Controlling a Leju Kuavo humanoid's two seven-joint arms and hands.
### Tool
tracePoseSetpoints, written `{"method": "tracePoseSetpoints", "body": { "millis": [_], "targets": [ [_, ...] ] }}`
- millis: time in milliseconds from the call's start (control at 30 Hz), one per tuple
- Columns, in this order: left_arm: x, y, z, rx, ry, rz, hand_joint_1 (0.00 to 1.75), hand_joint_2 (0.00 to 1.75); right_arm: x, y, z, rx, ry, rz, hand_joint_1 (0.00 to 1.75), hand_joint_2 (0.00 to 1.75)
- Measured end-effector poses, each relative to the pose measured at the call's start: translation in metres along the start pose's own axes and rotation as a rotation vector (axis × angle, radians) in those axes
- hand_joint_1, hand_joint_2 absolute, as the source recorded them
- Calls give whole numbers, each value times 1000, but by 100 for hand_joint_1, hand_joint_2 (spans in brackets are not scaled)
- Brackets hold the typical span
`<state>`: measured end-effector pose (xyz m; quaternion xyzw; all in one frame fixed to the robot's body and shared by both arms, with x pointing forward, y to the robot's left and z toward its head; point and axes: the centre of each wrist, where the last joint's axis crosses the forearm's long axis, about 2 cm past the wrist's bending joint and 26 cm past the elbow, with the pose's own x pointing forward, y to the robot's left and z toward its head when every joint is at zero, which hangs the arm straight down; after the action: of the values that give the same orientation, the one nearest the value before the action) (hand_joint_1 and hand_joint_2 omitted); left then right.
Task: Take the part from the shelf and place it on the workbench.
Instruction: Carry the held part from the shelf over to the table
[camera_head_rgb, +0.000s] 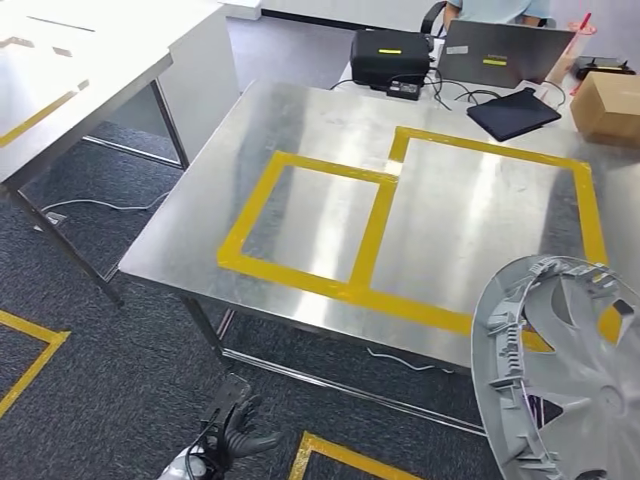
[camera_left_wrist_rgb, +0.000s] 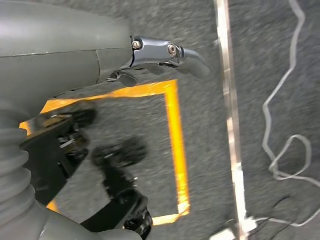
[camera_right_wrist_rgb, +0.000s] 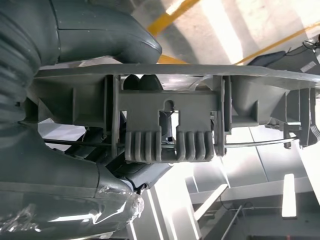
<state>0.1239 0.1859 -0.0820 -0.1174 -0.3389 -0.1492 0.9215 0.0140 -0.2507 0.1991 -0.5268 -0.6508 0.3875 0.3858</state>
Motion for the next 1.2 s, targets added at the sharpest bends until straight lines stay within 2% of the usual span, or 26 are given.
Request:
{"method": "tracePoseSetpoints", "body": {
  "millis": [67, 233, 533, 667, 733, 967, 1200],
  "targets": [
    [4, 1, -1, 4, -10, -3, 0, 175, 0, 0, 0, 5, 1, -1, 175, 175],
    [30, 4, -11, 26, -62, -13, 0, 175, 0, -3, -1, 39, 55, -9, 175, 175],
    [11, 2, -4, 72, -2, -14, 0, 175, 2, -3, 1, 132, 187, -35, 175, 175],
    [8, 0, -2, 96, 18, -16, 0, 175, 5, -4, -6, 199, 411, -52, 175, 175],
    [6, -2, -2, 100, 23, -15, 0, 175, 9, -5, -8, 223, 472, -60, 175, 175],
    [-4, -5, 2, 100, 47, -4, 0, 175, 14, -11, 0, 278, 343, -88, 175, 175],
    [-12, -3, 6, 110, 66, 5, 0, 175, 7, -20, 6, 348, 379, -112, 175, 175]
  ]
}}
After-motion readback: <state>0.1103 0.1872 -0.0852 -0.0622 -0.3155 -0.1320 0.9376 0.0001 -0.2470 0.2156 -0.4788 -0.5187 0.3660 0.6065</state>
